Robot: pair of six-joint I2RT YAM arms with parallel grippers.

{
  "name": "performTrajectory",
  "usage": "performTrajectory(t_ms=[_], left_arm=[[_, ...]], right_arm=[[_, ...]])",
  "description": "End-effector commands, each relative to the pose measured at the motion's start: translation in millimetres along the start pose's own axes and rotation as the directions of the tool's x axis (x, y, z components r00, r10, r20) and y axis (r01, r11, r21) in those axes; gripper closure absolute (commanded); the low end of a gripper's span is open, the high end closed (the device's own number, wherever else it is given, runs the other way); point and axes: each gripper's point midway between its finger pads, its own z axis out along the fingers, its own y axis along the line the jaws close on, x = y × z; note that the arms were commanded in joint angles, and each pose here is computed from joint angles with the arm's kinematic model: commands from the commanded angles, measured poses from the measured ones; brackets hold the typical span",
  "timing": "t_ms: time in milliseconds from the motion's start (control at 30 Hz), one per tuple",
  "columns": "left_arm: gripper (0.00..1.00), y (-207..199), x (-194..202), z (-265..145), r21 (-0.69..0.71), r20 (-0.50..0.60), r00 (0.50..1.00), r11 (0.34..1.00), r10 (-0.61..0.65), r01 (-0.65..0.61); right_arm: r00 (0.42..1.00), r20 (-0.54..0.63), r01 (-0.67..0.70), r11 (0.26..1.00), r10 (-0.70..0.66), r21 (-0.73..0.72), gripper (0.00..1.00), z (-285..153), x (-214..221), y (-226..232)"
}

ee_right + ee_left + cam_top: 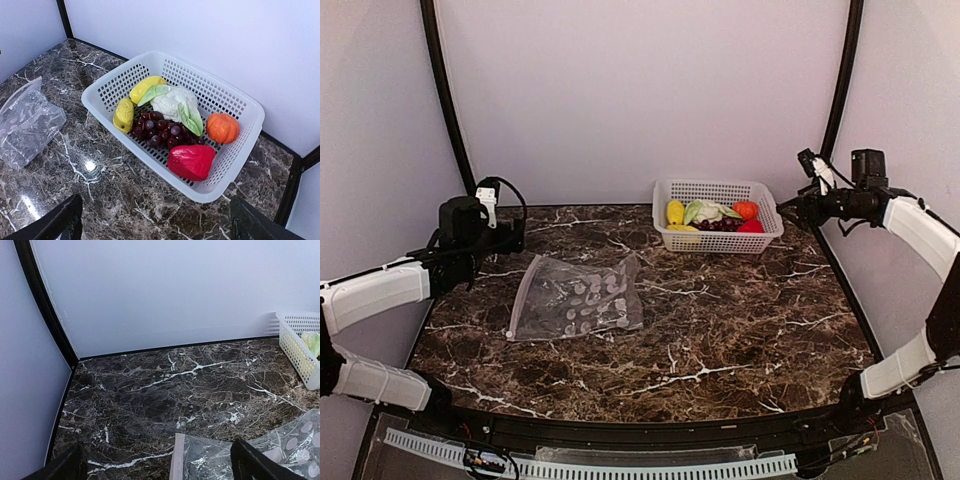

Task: Place the food in the zip-top bag and seal the zipper
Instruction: Move the bin to the center of the board.

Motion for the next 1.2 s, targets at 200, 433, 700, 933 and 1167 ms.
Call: performTrajectory(t_ms=[200, 433, 700, 933, 1167], left_arm=[[0.01, -34, 14, -9, 0.203, 0.017, 0.994, 0.973, 0.112, -0.113], [0.01, -56, 13, -22, 0.333, 0.029, 0.995, 0.937, 0.098, -0.102], [0.01, -74, 17, -26, 0.402, 0.025, 0.994, 0.909, 0.111, -0.111], [0.01, -75, 20, -25, 0.405, 0.017, 0.993, 0.907, 0.119, -0.116], [0.02, -78, 15, -28, 0.411, 0.03, 0.992, 0.903, 0.122, -0.123]], right_arm=[[0.994, -0.017, 0.102, 0.962, -0.109, -0.253, 0.32, 59, 7, 12], [0.962, -0.204, 0.107, 0.939, -0.18, -0.326, 0.41, 103, 40, 8], [0.926, -0.312, 0.116, 0.946, -0.213, -0.302, 0.42, 132, 71, -17], [0.879, -0.408, 0.097, 0.932, -0.245, -0.349, 0.51, 130, 102, 9], [0.772, -0.5, 0.116, 0.86, -0.393, -0.497, 0.64, 117, 141, 90]])
